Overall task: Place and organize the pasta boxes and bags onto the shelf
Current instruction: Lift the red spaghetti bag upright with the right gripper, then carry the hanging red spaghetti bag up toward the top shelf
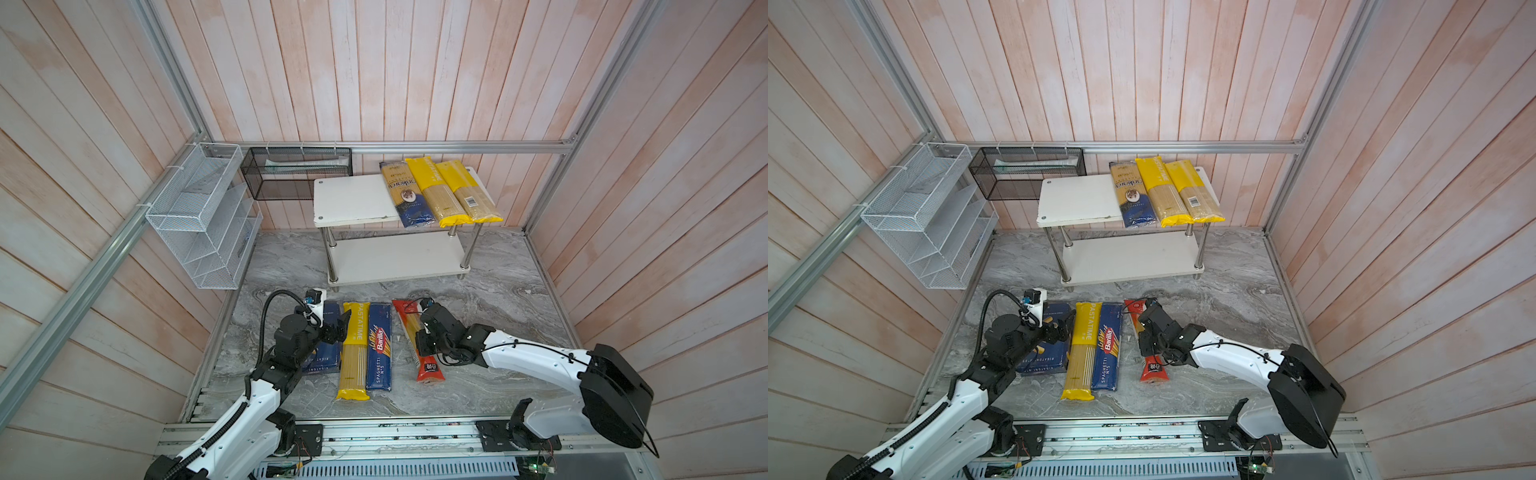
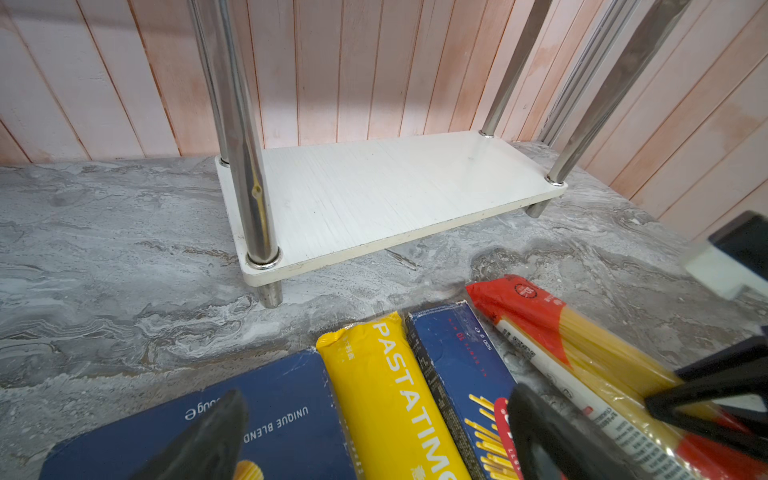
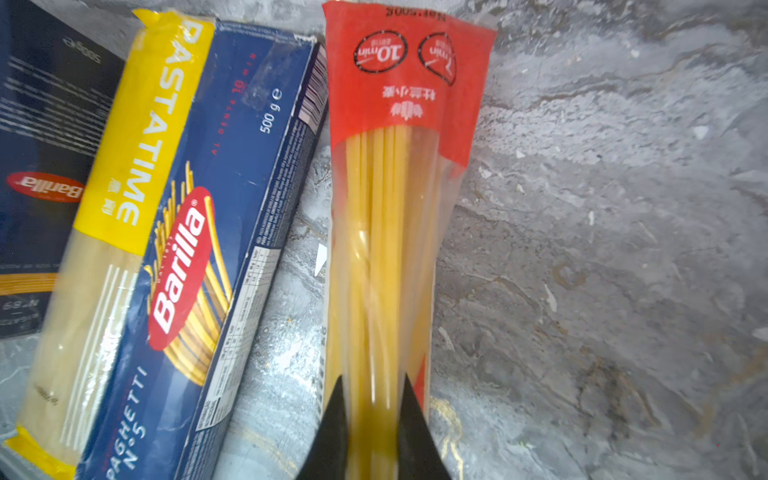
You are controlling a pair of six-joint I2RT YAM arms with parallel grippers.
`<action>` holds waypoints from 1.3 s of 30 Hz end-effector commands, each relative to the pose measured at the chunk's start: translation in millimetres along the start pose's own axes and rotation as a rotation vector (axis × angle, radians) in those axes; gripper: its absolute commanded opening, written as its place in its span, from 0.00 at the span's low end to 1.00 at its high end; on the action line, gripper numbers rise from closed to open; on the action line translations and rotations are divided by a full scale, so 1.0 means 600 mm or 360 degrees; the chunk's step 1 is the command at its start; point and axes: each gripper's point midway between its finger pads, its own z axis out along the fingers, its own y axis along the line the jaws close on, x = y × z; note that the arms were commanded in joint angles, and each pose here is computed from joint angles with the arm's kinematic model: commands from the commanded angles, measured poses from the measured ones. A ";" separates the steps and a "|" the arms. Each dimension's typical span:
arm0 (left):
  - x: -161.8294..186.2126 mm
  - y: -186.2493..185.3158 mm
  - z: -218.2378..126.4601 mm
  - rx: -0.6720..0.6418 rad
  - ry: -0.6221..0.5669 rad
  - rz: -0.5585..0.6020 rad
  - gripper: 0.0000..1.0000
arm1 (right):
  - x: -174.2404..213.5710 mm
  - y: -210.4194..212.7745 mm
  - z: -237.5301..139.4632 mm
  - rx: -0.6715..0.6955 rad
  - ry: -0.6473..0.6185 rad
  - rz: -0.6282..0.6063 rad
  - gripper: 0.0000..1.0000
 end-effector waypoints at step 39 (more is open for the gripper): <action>0.000 0.000 -0.001 0.0004 -0.0005 0.0004 1.00 | -0.351 0.253 -0.269 -0.0715 -0.1068 -0.0482 0.11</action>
